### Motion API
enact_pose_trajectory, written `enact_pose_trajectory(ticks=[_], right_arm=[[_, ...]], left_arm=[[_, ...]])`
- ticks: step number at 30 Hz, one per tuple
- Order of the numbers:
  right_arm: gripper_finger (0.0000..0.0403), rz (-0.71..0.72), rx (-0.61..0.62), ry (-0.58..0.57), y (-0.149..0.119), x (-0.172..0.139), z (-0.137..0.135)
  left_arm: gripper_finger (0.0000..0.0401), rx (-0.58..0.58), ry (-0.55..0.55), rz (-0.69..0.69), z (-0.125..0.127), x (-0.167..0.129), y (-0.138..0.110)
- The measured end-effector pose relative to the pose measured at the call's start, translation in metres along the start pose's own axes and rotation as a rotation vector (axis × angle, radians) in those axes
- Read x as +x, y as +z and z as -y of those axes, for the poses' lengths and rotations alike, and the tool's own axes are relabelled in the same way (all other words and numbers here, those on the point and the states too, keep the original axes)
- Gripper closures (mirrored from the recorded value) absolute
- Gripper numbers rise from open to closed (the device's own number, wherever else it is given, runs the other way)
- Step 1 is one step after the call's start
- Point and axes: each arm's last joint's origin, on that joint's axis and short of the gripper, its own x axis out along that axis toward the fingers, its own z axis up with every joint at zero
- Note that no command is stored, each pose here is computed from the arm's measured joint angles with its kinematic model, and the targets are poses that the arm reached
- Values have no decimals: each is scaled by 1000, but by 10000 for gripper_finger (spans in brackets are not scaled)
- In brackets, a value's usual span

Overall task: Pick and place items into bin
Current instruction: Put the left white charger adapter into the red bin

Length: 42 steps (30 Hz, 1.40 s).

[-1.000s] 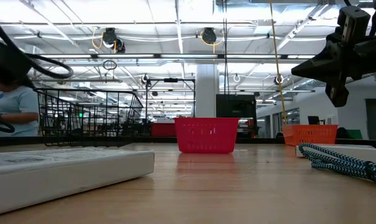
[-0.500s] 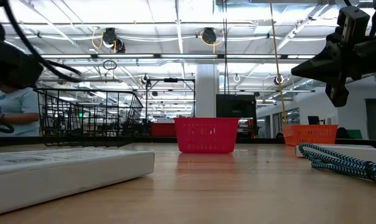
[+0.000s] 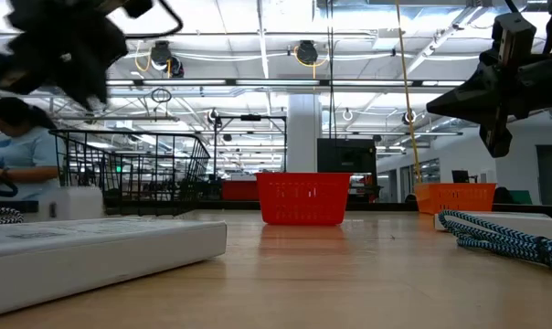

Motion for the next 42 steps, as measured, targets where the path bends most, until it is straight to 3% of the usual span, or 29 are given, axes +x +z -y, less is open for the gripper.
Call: enact_pose_trajectory(ticks=[4,8,10,13,18,22,27,33,38,42], right_arm=[[403,-1,7,1,0,0,0],[403,-2,8,2,0,0,0],[403,-2,8,3,0,0,0],[403,-8,2,-2,-1,0,1],[403,-27,-19,-20,-3,0,3],[403,-28,-20,-21,-3,0,3],[403,-33,10,-23,-3,0,3],[403,-41,1,-31,-4,0,4],[403,-44,-2,-33,-5,0,4],[403,-52,-7,-41,-5,0,5]], left_arm=[[391,-69,-92,54,1,-21,20],[388,-63,-149,80,0,-34,27],[373,-59,-153,67,1,-33,28],[334,66,-145,26,6,-24,23],[238,204,-144,-28,19,5,13],[157,246,-24,-90,15,32,7],[85,368,35,-186,13,55,-8],[58,521,19,-180,13,65,-21],[65,588,84,-135,7,64,-20],[74,731,115,-118,4,66,-18]])
